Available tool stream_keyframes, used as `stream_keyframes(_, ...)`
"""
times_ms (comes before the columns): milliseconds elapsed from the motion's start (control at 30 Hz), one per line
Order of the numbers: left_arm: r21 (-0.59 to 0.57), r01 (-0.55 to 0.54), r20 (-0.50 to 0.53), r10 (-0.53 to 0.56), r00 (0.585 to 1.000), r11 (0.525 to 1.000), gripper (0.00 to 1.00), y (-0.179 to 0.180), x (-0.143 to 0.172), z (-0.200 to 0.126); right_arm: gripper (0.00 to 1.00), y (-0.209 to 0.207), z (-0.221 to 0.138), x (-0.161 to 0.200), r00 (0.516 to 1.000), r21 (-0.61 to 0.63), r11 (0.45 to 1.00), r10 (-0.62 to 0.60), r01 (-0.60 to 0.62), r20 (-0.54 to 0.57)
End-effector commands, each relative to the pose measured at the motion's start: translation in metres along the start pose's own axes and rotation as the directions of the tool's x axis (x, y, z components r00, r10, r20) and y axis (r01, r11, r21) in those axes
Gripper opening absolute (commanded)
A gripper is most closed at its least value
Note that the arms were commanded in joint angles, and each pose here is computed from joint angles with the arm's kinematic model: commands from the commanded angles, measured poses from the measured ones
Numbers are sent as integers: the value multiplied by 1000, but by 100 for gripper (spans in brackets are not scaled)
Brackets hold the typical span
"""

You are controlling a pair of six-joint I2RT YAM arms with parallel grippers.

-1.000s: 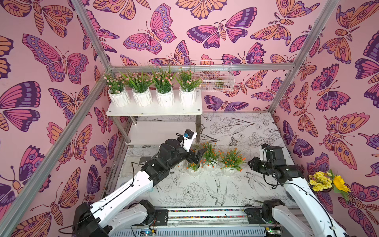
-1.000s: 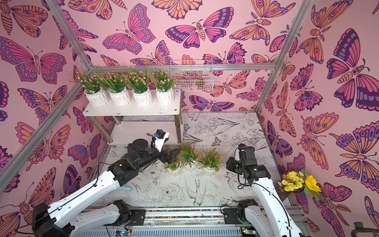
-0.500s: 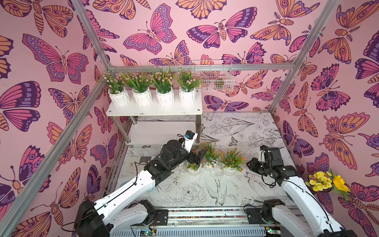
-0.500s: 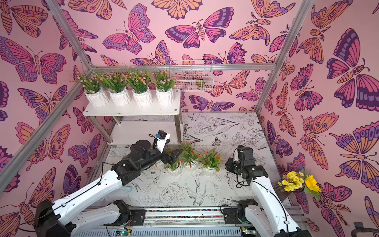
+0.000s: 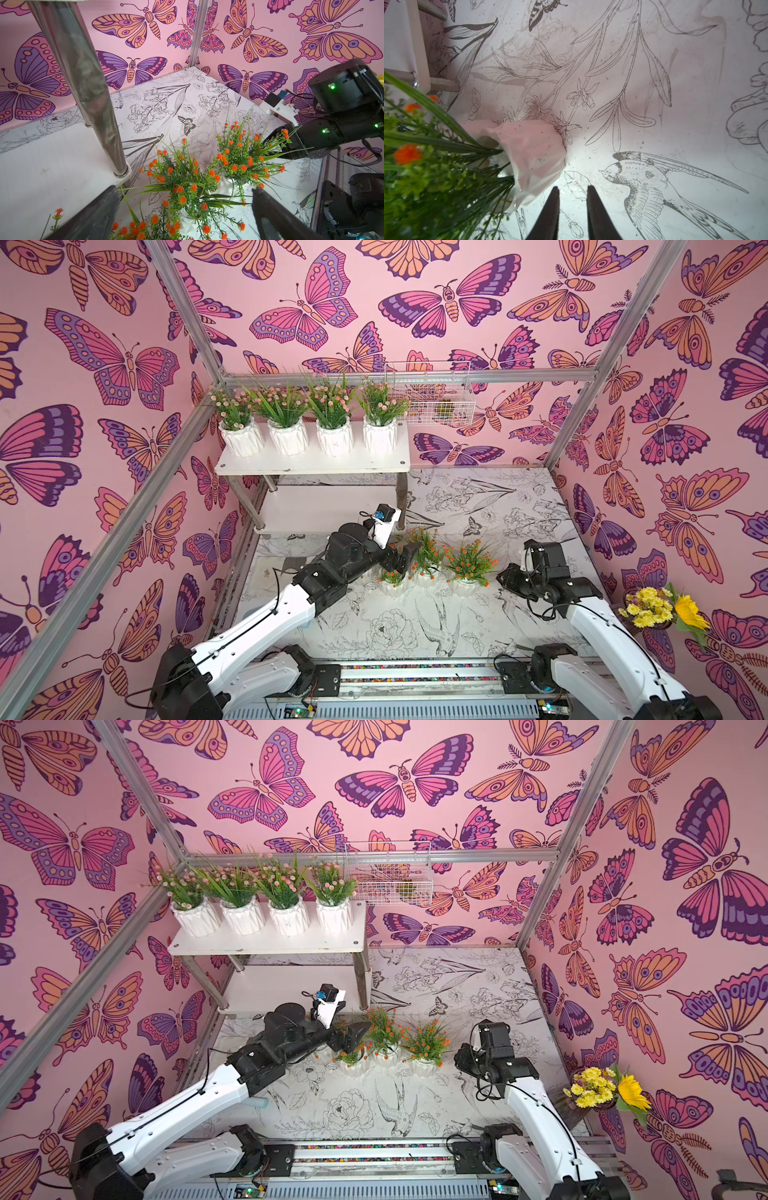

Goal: Place the baby's breath potted plants on the rack by color
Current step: Pick up the baby's breath potted plant from the center of the board.

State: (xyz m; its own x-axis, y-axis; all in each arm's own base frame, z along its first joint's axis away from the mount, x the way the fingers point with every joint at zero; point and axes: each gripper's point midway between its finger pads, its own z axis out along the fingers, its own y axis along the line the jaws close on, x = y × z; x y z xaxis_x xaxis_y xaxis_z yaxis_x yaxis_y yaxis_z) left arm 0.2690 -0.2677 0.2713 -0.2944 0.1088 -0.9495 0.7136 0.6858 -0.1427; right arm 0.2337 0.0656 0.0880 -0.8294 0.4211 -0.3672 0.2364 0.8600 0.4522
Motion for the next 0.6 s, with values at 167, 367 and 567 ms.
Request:
stream_keyframes(167, 20, 9, -5, -9, 1000, 1000, 100, -4, 6, 3, 26, 25, 4, -9, 1000, -122, 992, -7, 6, -7)
stream_keyframes(367, 14, 9, -2, -9, 1000, 1000, 100, -3, 6, 1, 25, 35, -1, -18, 998, -133, 990, -55, 55, 6)
stream_keyframes(567, 8, 14, -7, -14, 1000, 1000, 100, -2, 7, 3, 25, 44, -7, -19, 993, -128, 985, -114, 115, 10)
